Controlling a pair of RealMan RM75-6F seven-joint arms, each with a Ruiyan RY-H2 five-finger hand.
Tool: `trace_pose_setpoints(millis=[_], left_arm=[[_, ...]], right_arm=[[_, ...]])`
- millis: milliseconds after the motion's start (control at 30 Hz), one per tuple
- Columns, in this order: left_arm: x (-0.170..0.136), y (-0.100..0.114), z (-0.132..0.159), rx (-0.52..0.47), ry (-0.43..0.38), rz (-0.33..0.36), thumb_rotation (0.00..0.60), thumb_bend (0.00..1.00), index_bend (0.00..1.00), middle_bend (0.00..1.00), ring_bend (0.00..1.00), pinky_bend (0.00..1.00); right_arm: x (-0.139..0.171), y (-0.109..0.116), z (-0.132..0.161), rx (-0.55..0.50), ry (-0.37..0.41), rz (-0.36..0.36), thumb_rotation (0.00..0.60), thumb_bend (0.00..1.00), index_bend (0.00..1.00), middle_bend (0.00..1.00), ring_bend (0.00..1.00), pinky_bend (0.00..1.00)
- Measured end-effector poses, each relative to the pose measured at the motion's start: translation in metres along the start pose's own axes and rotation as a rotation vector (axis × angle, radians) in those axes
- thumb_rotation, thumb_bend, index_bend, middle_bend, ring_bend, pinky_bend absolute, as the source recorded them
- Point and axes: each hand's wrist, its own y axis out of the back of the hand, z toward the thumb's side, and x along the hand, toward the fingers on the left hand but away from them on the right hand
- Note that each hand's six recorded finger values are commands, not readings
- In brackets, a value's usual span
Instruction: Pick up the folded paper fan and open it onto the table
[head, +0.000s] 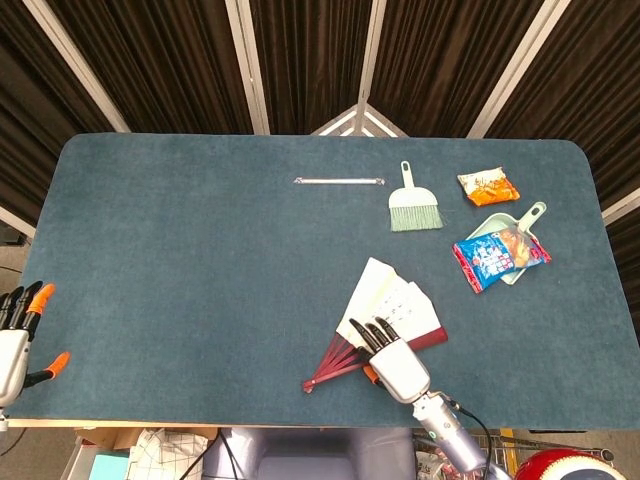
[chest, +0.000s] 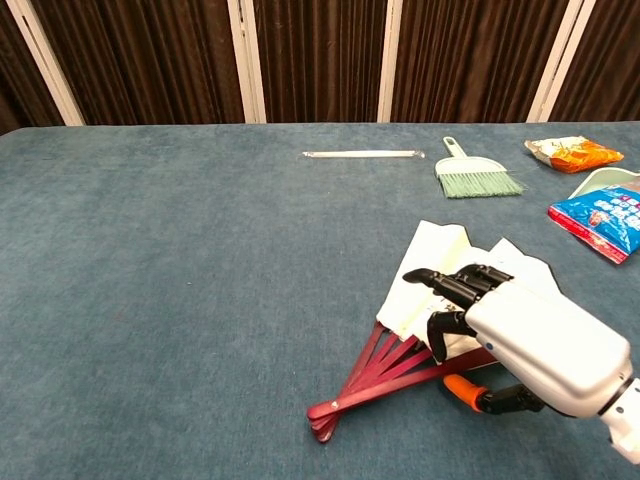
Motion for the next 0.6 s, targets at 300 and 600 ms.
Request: trace_pose_setpoints(millis=[300,600], left_arm=[[-0.0014,-0.0002,0.0023,-0.001,-0.007,-0.003,0.600,0.31,0.06,0.02,0.00,0.02],[-0.0016,-0.0006,0.0032,-0.004,-0.011,-0.006,0.600,0.31,0.06,0.02,0.00,0.02]], right_arm=[[-0.0029,-0.0046,0.0010,0.061,0.010,0.001,0.600,0.42,0.59,0.14,0.24,0.20],[-0.0047,-0.0053,0.0045,0.101,0.022,-0.003,0.600,0.43,0.60,0.14,0.24,0.20]])
